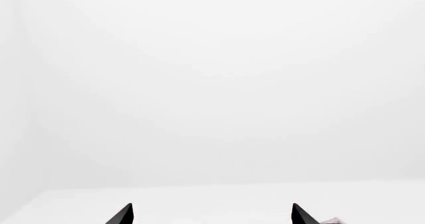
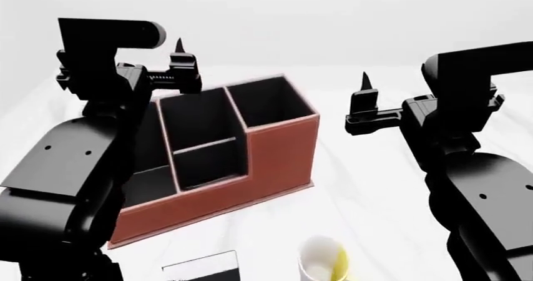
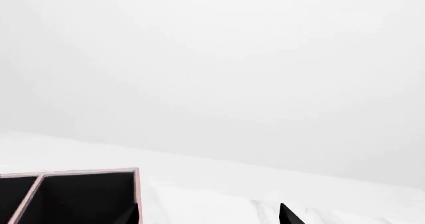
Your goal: Pick up the book and place it in the right compartment of the caddy.
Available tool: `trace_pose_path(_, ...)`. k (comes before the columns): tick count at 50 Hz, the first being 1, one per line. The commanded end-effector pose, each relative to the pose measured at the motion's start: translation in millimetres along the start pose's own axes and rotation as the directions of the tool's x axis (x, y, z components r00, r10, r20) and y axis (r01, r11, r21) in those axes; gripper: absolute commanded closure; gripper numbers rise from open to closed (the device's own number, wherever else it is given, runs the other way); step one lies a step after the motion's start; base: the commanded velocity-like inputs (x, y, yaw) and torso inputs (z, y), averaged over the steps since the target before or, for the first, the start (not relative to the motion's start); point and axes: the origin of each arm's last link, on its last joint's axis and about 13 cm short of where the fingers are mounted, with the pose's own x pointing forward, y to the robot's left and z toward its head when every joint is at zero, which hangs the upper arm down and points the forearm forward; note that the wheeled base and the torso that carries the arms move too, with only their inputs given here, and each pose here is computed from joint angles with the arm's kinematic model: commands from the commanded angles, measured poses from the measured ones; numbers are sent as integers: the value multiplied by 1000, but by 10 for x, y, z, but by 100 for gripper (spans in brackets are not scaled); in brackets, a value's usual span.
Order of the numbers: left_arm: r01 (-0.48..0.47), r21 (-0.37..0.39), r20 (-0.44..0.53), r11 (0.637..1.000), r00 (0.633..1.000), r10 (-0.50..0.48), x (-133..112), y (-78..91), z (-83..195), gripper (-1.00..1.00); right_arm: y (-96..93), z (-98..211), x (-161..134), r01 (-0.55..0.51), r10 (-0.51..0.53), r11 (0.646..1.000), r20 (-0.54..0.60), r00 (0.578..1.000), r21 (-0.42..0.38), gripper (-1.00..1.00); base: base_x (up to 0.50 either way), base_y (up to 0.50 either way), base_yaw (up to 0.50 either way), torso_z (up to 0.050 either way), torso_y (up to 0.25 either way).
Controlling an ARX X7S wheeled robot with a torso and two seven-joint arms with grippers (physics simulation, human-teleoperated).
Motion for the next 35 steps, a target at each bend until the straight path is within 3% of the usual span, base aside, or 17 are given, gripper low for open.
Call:
trace_pose_path(1, -3, -1, 3, 1000, 1000, 3, 4, 11, 16, -100, 5, 9, 5, -7, 7, 1000, 2, 1000, 1, -100, 500, 105, 0, 0, 0)
trace_pose_path(20, -3, -3, 5, 1000, 1000, 3, -5, 16, 20, -100, 12, -8, 15, -22, 22, 1000, -9, 1000, 18, -100, 500, 46, 0, 0, 2)
trace_pose_path(32, -1, -4, 5, 1000, 1000, 1, -10, 11, 24, -100, 15, 3, 23, 0, 0, 1000, -21, 1000, 15, -100, 0, 0, 0, 0, 1)
trace_pose_path(35, 0, -3, 5, 1000, 1000, 0, -14, 9, 26, -100, 24, 54, 3, -50, 52, 999, -83, 995, 21, -100, 0, 0, 0, 0, 0)
